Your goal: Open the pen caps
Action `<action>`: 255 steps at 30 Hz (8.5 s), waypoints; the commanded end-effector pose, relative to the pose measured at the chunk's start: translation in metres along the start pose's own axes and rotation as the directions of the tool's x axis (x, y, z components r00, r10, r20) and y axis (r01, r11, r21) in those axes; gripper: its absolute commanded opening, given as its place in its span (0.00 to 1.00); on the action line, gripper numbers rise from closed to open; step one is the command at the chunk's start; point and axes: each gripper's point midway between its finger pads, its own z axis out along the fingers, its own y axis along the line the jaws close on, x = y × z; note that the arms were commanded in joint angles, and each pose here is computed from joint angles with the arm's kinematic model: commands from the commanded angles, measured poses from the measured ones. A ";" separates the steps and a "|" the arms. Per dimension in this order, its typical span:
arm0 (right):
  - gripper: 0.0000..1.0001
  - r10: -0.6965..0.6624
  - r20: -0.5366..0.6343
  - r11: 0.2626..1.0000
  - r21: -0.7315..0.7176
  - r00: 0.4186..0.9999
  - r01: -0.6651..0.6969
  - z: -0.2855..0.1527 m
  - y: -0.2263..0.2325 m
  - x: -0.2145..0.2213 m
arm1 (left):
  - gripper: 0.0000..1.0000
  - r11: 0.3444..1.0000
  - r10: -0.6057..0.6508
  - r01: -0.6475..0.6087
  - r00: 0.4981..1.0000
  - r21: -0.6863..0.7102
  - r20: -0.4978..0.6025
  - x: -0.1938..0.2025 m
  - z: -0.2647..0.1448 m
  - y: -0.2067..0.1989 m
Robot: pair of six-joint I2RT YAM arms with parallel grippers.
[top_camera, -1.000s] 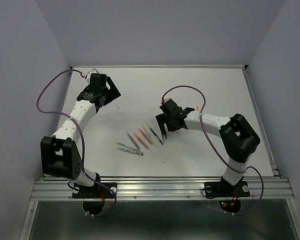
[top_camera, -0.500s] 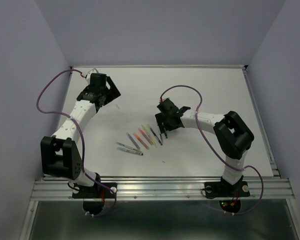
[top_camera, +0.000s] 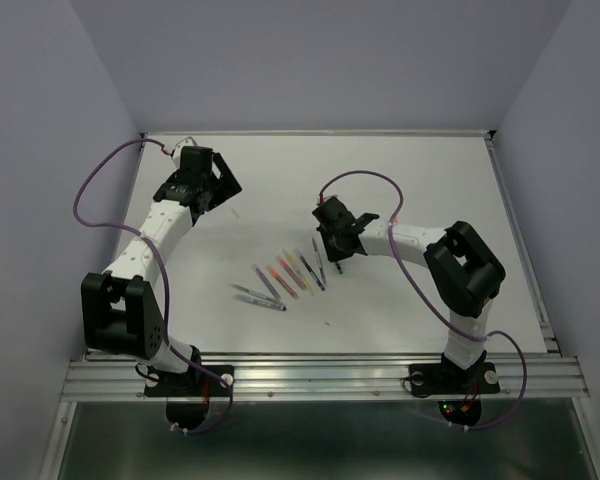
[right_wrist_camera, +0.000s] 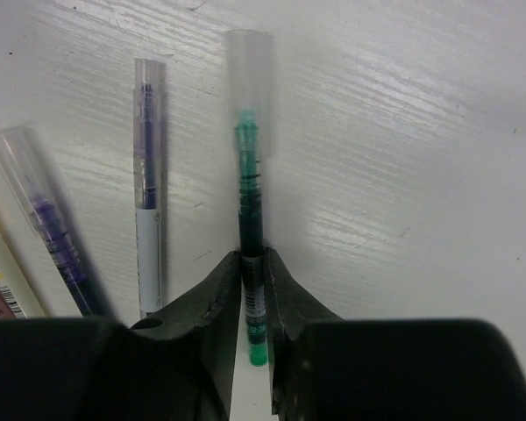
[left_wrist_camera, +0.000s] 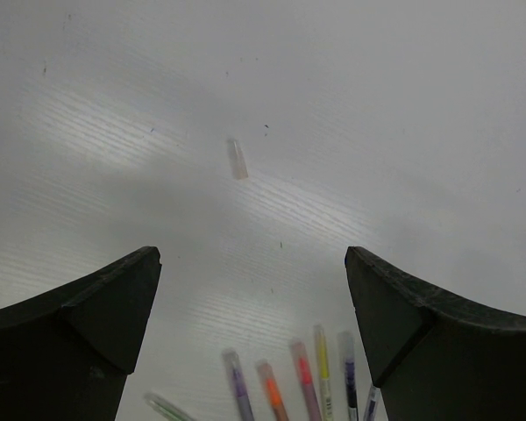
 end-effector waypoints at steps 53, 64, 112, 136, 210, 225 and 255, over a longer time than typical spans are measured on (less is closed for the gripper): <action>0.01 0.092 0.513 0.867 -0.463 0.854 0.185 -0.165 0.066 -0.119 | 0.55 0.699 0.106 0.056 0.978 0.713 -0.182 0.085 -0.078 -0.187; 0.01 0.097 0.515 0.869 -0.461 0.852 0.180 -0.165 0.066 -0.121 | 0.28 0.699 0.108 0.050 0.979 0.714 -0.174 0.083 -0.079 -0.188; 0.01 0.039 0.478 0.887 -0.420 0.877 0.190 -0.145 0.062 -0.110 | 0.00 0.711 -0.055 0.097 0.995 0.696 -0.083 0.041 -0.095 -0.195; 0.01 0.265 0.292 0.960 -0.172 0.919 -0.222 -0.098 -0.054 -0.030 | 0.00 0.977 -0.123 0.128 0.992 0.170 -0.040 -0.003 0.035 -0.031; 1.00 0.018 0.114 0.999 0.040 0.993 -0.022 -0.009 0.022 -0.033 | 0.99 0.985 -0.141 0.133 0.987 0.106 0.072 -0.008 -0.023 -0.001; 0.66 0.018 -0.023 1.000 0.026 1.000 -0.017 -0.009 0.023 0.026 | 0.99 0.984 -0.145 0.137 0.987 0.112 0.064 -0.005 -0.020 -0.001; 0.01 -0.030 0.342 0.967 -0.228 0.939 0.114 -0.087 0.060 -0.067 | 0.99 0.873 0.014 0.044 0.993 0.486 -0.114 0.053 -0.049 -0.111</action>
